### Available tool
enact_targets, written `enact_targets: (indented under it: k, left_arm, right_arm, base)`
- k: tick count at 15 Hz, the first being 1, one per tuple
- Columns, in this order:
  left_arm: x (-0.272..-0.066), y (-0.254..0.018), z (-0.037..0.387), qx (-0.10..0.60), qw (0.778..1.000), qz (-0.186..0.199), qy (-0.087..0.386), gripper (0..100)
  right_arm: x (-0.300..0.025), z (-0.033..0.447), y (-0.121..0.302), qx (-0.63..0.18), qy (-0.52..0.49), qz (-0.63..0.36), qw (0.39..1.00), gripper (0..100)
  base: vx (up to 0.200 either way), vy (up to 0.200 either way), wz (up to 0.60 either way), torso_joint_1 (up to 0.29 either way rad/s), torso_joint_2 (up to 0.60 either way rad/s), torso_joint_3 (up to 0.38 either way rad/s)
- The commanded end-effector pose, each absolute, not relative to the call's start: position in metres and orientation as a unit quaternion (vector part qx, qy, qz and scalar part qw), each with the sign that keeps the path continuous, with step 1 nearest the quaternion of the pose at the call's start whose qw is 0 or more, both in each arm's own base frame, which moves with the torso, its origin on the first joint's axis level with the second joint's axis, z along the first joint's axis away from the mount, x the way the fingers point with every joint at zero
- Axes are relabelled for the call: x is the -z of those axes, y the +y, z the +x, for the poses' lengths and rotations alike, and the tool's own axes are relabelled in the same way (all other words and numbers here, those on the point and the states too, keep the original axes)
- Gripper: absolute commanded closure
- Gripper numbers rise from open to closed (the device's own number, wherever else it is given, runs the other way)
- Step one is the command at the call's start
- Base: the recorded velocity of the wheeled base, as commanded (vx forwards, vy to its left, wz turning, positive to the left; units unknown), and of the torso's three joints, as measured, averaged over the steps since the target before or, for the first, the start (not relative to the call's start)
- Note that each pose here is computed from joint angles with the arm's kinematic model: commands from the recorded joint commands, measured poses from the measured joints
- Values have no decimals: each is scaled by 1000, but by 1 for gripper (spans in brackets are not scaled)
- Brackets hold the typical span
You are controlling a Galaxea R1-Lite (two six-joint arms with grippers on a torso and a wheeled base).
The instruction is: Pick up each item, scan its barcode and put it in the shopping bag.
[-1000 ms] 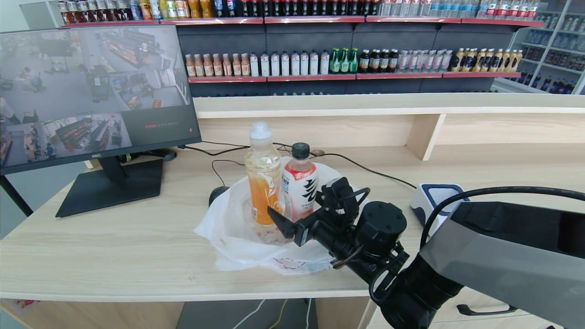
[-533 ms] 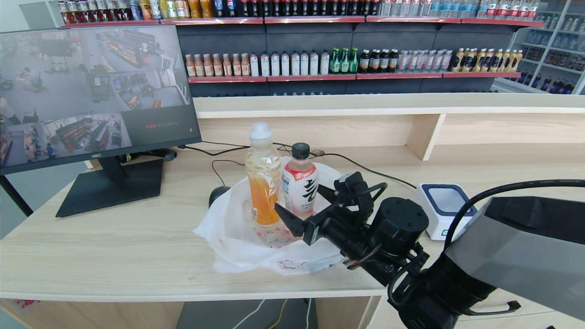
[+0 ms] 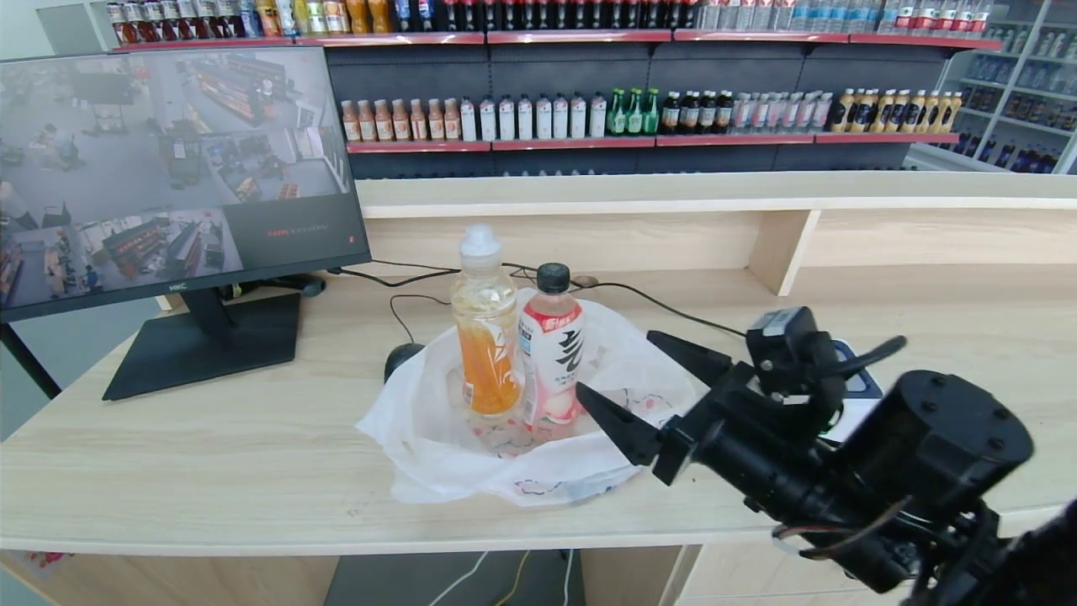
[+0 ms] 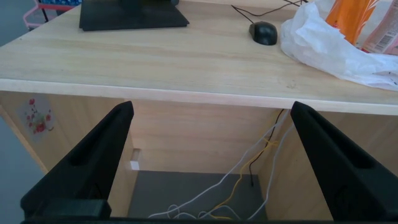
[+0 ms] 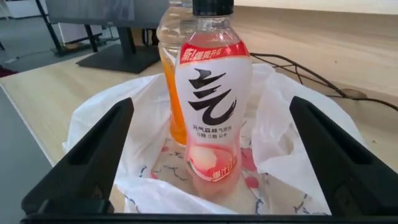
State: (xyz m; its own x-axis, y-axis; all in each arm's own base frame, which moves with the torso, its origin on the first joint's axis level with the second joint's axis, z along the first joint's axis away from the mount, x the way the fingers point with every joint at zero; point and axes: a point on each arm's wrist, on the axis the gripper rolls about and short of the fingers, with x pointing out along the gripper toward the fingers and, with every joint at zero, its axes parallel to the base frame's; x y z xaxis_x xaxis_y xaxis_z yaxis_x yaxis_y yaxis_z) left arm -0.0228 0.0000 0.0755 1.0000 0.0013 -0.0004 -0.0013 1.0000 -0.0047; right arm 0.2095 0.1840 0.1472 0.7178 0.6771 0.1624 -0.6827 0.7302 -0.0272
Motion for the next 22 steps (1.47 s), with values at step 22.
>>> enact_targets:
  k: [22]
  left_arm:
    - [-75, 0, -23, -1, 1000, -3, 0, 0]
  right_arm:
    - [-79, -6, -3, -238, 103, -15, 966, 0]
  base:
    - [0, 0, 0, 0, 0, 0]
